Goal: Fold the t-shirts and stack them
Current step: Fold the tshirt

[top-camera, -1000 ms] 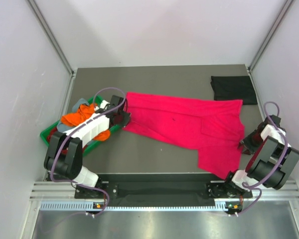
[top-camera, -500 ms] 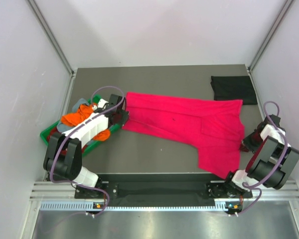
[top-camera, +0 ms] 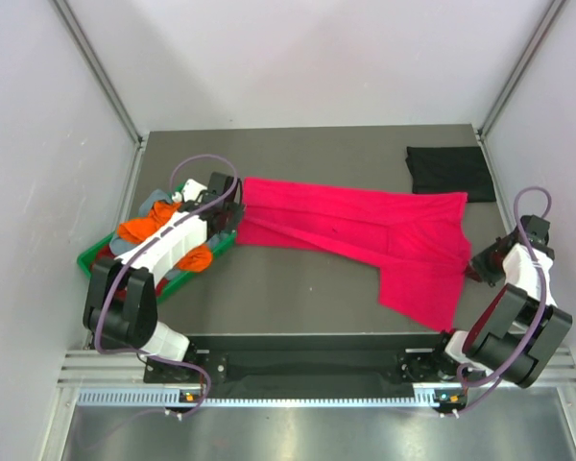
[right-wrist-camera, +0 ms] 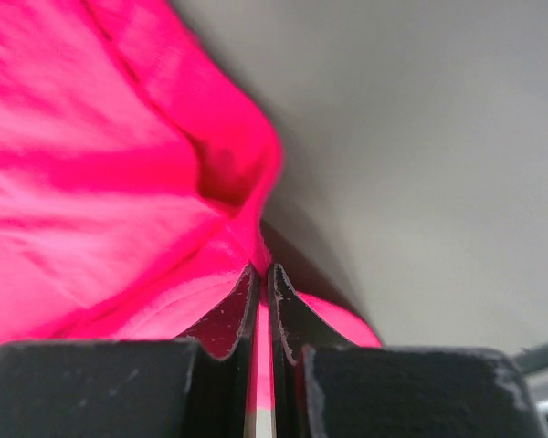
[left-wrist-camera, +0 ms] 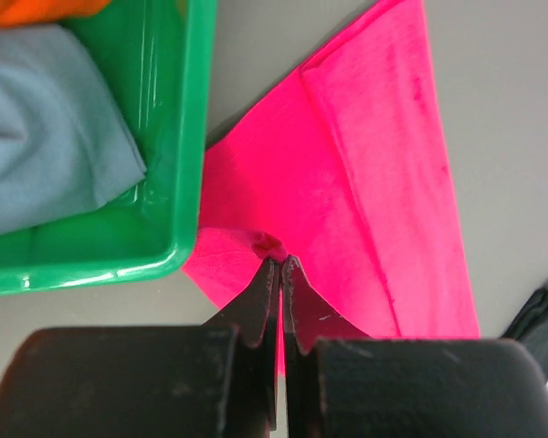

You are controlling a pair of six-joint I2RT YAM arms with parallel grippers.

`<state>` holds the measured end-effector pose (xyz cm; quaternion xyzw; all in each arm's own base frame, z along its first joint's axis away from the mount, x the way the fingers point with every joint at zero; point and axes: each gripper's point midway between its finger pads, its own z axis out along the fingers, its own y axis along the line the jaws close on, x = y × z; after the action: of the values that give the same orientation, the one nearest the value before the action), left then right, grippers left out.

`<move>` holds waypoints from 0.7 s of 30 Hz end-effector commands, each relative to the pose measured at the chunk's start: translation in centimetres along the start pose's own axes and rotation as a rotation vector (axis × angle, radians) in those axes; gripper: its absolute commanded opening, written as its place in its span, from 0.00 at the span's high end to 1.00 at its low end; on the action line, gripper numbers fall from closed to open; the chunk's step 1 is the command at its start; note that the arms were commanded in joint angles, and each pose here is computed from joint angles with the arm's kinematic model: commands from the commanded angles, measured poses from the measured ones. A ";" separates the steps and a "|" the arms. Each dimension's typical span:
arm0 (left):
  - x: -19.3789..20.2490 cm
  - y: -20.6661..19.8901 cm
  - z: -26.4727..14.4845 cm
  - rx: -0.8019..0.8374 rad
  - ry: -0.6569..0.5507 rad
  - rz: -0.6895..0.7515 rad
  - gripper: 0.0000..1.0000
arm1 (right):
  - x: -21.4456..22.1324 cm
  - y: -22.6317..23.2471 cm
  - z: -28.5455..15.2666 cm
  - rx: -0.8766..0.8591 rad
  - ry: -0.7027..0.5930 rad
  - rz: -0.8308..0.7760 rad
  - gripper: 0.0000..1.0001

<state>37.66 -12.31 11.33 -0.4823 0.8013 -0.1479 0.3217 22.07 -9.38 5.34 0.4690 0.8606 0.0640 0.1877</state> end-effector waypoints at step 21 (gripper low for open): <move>-1.6 0.1 4.4 -0.257 -0.083 0.094 1.00 | -7.4 6.9 -1.8 -0.234 -0.200 0.066 1.00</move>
<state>40.86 -11.93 8.08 -0.4788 0.8288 -0.0417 0.2867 27.93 -10.53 9.02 0.4855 0.8198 0.1194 0.2793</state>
